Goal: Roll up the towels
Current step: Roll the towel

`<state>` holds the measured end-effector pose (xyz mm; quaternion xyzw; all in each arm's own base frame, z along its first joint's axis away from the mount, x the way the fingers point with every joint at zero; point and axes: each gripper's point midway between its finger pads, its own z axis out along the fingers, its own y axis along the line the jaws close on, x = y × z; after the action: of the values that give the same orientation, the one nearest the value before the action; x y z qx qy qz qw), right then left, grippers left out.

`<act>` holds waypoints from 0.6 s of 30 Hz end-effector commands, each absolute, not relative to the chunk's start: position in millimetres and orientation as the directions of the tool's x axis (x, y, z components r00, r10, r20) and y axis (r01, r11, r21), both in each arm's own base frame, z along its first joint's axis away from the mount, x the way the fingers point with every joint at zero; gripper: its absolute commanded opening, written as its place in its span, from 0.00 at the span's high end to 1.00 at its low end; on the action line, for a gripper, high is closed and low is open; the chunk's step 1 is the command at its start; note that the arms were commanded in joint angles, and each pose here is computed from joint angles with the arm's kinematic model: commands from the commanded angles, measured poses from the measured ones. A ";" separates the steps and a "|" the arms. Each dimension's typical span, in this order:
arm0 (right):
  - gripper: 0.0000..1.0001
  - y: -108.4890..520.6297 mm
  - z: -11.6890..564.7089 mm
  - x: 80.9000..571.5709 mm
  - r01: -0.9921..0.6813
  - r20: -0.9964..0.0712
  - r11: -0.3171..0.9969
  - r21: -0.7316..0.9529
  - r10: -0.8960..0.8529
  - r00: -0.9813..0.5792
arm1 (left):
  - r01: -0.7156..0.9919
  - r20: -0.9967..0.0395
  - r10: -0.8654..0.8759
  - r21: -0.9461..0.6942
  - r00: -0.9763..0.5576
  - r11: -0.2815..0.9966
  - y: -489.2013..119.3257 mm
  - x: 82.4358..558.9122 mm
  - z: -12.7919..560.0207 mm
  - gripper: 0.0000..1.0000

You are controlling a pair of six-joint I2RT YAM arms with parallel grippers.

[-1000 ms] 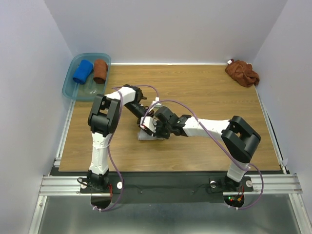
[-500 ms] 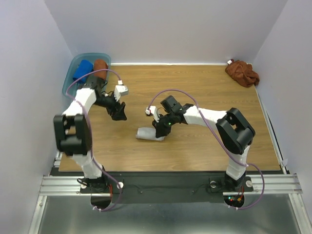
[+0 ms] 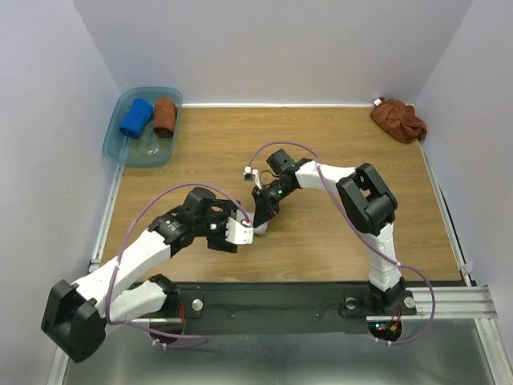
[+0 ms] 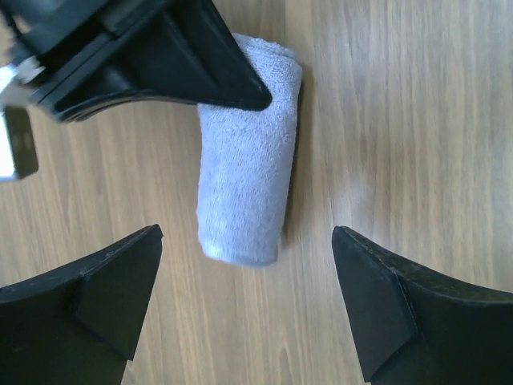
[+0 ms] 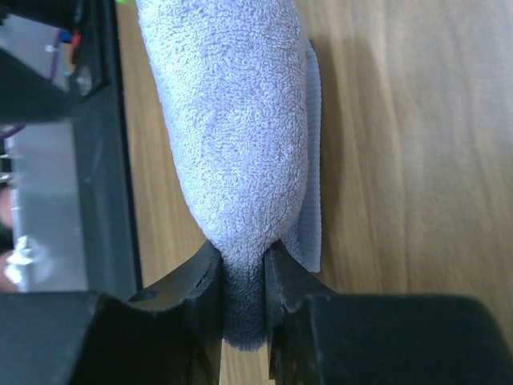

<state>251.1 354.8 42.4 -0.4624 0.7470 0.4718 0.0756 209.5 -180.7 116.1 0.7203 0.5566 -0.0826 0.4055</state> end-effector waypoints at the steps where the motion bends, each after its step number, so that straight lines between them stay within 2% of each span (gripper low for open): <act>1: 0.99 347.3 20.6 227.8 -0.680 -0.429 0.150 0.718 -0.674 -0.601 | 0.786 -0.497 0.757 0.617 0.425 -0.036 -197.8 243.3 121.0 0.02; 9: 0.99 347.4 18.4 228.0 -0.649 -0.405 0.144 0.747 -0.676 -0.616 | 0.803 -0.454 0.752 0.574 0.477 -0.163 -225.1 242.8 83.8 0.15; 18: 0.99 349.8 10.7 231.8 -0.614 -0.381 0.133 0.778 -0.676 -0.630 | 0.839 -0.452 0.754 0.490 0.476 -0.236 -230.8 228.9 48.7 0.21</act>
<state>237.1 356.3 37.3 -0.4194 0.7404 0.5252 -0.0098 231.0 -221.4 60.8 0.7765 0.5162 -0.0464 0.3584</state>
